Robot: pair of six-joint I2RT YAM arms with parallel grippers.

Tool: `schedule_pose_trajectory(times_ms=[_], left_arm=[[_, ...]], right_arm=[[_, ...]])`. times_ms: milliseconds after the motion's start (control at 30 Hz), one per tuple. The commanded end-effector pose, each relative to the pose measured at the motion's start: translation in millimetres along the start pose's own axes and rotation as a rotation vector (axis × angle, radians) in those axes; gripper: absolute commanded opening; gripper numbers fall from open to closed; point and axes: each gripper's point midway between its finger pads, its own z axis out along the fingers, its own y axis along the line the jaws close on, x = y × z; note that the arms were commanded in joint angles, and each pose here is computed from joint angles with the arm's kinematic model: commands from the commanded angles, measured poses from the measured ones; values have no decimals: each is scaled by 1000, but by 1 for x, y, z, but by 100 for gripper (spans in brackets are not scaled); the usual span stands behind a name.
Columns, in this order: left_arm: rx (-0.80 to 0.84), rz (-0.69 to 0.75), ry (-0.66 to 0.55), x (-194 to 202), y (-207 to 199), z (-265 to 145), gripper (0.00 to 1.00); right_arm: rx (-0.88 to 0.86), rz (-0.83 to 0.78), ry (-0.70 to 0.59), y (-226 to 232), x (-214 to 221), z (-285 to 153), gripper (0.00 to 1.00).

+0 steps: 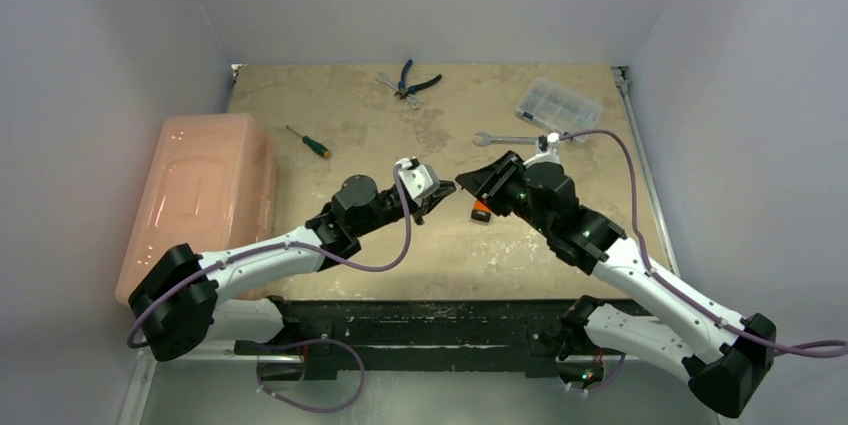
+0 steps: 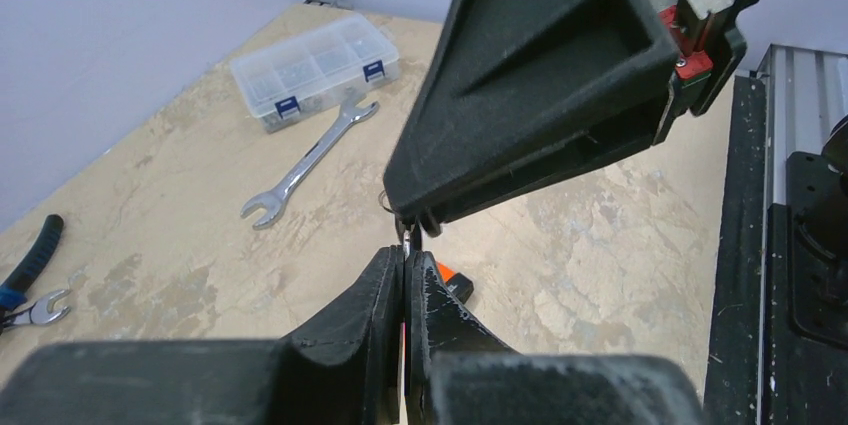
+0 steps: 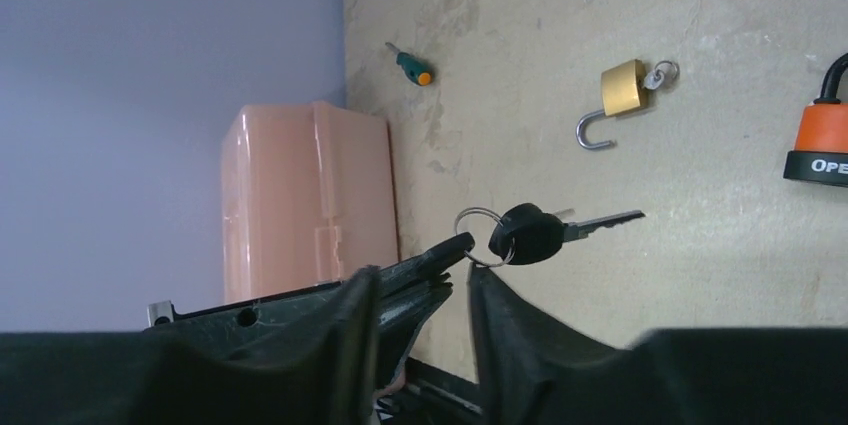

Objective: Unlock with the key

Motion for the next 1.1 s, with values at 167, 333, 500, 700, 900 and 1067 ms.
schedule_pose_trajectory(times_ms=[167,333,500,700,900,1067], left_arm=[[2,47,-46,-38,4,-1,0],[67,53,37,-40,0,1,0],[122,40,110,-53,2,-2,0],[211,33,267,-54,-8,-16,0],[301,8,334,-66,-22,-28,0],[372,-42,396,-68,-35,-40,0]], right_arm=[[-99,-373,-111,31,-32,-23,70],[-143,-651,-106,29,-30,-19,82],[-272,-836,-31,37,-12,-26,86],[-459,-947,2,55,4,-51,86],[-563,-1006,40,62,17,-61,79],[-538,-1005,28,58,15,-53,68]])
